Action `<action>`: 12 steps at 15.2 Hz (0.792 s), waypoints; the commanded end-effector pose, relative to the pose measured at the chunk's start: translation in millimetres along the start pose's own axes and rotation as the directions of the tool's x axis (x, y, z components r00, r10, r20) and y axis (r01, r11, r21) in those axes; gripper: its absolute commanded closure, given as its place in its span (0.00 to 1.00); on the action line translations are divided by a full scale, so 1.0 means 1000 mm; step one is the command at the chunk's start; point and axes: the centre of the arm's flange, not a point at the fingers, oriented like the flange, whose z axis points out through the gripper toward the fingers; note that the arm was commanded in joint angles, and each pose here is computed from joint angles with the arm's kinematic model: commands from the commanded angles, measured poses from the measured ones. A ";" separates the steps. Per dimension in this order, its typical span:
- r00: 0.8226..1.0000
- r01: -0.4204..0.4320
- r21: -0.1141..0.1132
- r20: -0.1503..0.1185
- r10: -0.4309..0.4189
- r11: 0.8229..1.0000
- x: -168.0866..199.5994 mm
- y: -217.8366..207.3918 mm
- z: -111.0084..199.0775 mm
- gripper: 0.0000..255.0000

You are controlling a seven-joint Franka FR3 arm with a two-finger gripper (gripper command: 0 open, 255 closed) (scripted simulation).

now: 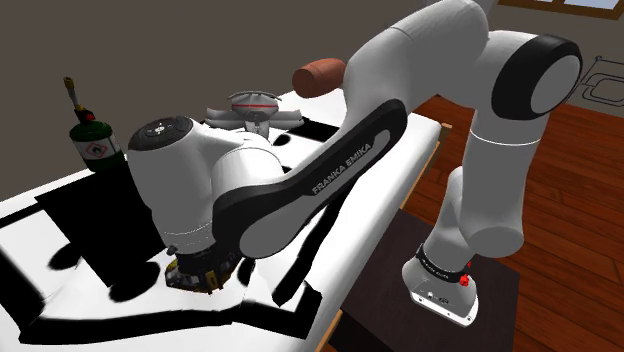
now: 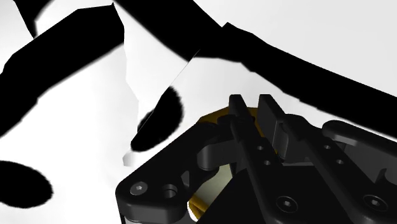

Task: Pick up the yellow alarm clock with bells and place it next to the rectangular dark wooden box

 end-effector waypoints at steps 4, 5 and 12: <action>1.000 -0.001 0.000 0.000 0.001 1.000 0.000 0.000 0.021 1.00; 1.000 -0.001 0.000 0.000 0.001 1.000 0.000 0.000 0.021 1.00; 1.000 -0.001 0.000 0.000 0.001 1.000 0.000 0.000 0.021 0.00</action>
